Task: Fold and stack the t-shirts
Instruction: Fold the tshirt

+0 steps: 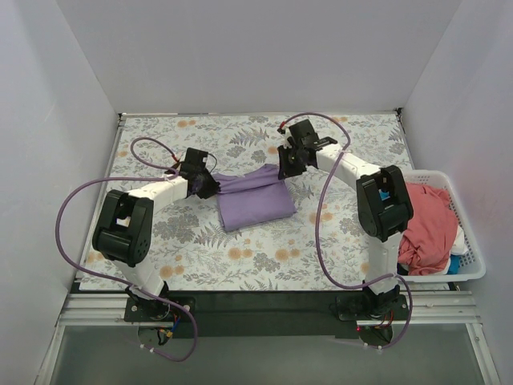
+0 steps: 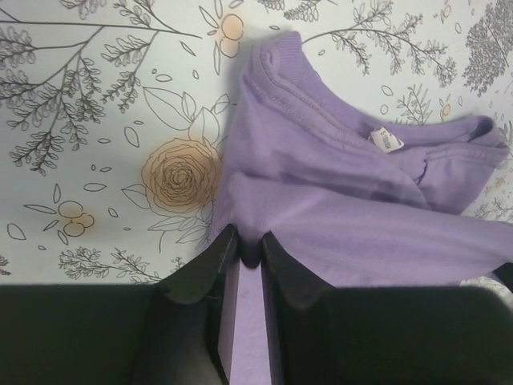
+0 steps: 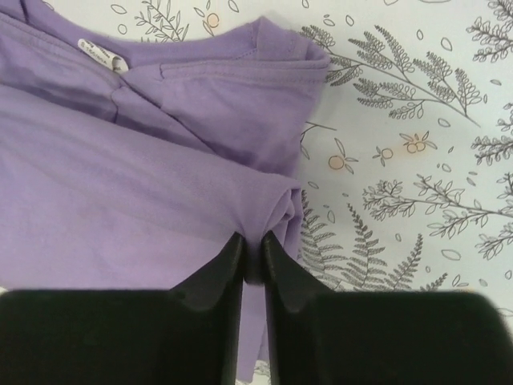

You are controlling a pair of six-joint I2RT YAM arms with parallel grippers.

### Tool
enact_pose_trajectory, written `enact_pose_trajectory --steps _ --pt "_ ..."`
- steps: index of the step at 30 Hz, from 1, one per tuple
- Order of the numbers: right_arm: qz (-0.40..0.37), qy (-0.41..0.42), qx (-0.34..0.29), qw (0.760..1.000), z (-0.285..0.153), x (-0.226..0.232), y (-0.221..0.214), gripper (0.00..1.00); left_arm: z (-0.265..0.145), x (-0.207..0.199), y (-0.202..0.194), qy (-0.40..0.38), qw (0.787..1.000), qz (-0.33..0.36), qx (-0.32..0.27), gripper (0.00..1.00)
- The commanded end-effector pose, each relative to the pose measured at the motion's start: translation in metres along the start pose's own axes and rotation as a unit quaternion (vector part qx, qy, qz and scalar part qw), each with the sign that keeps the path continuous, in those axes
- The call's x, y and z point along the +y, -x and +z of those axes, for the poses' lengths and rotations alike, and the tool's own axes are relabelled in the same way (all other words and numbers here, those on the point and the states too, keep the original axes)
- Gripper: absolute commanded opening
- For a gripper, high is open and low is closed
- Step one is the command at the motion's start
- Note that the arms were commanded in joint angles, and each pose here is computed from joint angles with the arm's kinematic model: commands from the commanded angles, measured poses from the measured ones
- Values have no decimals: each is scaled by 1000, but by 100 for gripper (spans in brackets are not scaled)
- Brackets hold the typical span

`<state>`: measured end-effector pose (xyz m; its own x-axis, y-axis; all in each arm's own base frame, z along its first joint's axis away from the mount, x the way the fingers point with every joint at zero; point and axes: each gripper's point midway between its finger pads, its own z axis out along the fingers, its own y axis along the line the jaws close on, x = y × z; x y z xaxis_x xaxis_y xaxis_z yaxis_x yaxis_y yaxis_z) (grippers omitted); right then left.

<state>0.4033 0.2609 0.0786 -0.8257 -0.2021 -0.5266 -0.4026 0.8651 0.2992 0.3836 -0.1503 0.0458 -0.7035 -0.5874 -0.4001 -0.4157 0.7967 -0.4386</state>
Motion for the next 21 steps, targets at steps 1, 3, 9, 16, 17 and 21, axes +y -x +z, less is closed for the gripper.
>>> enact_pose_trajectory --steps 1,3,9,16,17,21 --pt "-4 -19 -24 1000 8 -17 11 22 1 14 27 27 998 -10 -54 16" --pt "-6 -11 -30 999 5 -13 15 26 -4 10 32 21 998 -6 -62 34" --pt "-35 -7 -82 996 -22 5 32 34 -43 -11 50 -24 994 -1 -107 64" --pt "-79 15 -134 988 -42 25 26 41 -73 -36 17 -79 991 30 -103 65" --pt "-81 20 -133 988 -41 26 23 40 -73 -39 11 -85 991 36 -99 60" --pt "-101 53 -121 986 -32 33 10 37 -61 -58 -29 -107 988 86 -67 41"
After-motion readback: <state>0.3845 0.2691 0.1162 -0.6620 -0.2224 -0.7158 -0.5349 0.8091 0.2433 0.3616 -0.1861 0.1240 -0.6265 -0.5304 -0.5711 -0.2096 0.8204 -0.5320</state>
